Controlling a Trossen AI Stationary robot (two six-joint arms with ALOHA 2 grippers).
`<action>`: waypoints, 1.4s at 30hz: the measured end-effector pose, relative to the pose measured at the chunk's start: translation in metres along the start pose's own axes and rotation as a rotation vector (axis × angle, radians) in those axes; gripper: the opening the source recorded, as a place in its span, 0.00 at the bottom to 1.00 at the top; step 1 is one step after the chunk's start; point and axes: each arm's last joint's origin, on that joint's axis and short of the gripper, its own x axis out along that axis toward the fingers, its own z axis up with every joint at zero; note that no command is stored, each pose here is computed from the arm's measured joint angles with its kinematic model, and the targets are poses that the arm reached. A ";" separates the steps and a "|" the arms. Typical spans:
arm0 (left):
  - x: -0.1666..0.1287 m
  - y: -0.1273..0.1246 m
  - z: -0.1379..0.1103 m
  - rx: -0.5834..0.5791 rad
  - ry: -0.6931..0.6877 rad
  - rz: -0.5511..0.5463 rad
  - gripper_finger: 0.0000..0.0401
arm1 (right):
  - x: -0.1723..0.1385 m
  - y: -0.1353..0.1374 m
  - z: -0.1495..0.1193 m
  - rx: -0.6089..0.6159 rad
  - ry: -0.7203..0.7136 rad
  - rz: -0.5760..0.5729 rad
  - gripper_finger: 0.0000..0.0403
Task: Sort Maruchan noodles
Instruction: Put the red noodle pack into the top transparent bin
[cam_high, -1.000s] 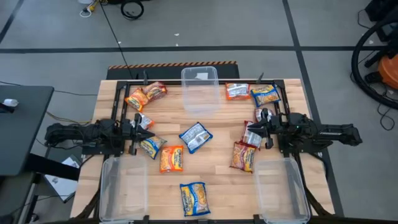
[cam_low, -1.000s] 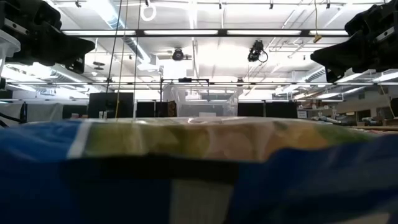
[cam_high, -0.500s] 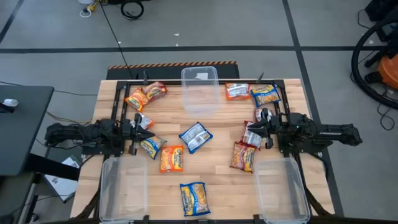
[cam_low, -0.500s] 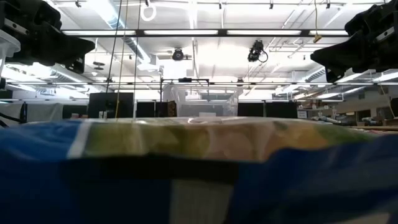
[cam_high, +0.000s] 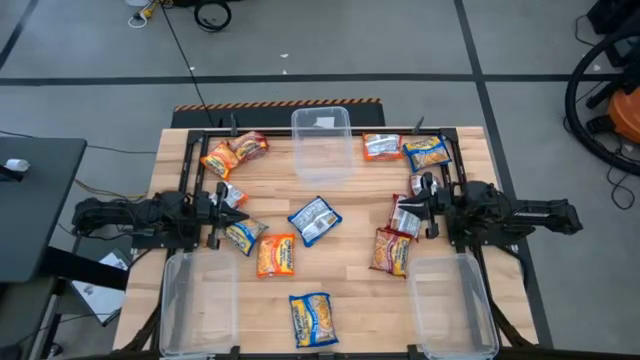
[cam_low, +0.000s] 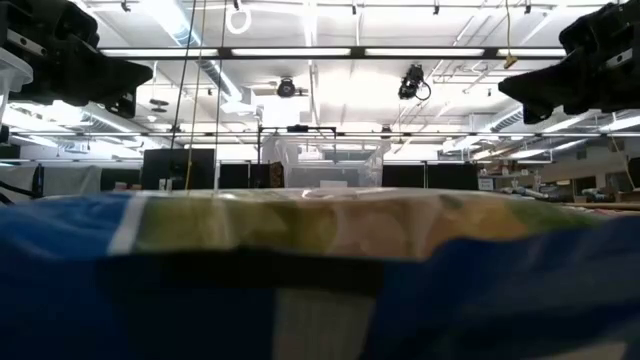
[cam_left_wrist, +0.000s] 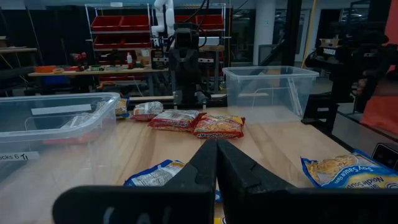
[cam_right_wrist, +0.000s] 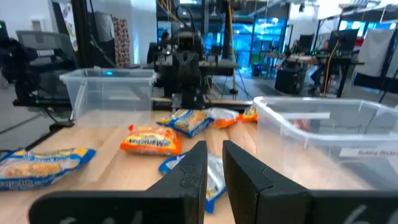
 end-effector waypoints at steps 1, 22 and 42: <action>0.000 0.000 0.000 0.000 0.000 0.000 0.03 | 0.000 0.000 0.001 0.001 -0.009 -0.001 0.14; 0.000 0.000 0.000 0.000 0.000 0.000 0.03 | 0.033 0.012 0.060 0.234 0.229 0.007 0.08; -0.001 -0.002 0.013 -0.243 -0.131 -0.074 0.03 | 0.159 0.065 0.065 0.236 0.924 -0.305 0.11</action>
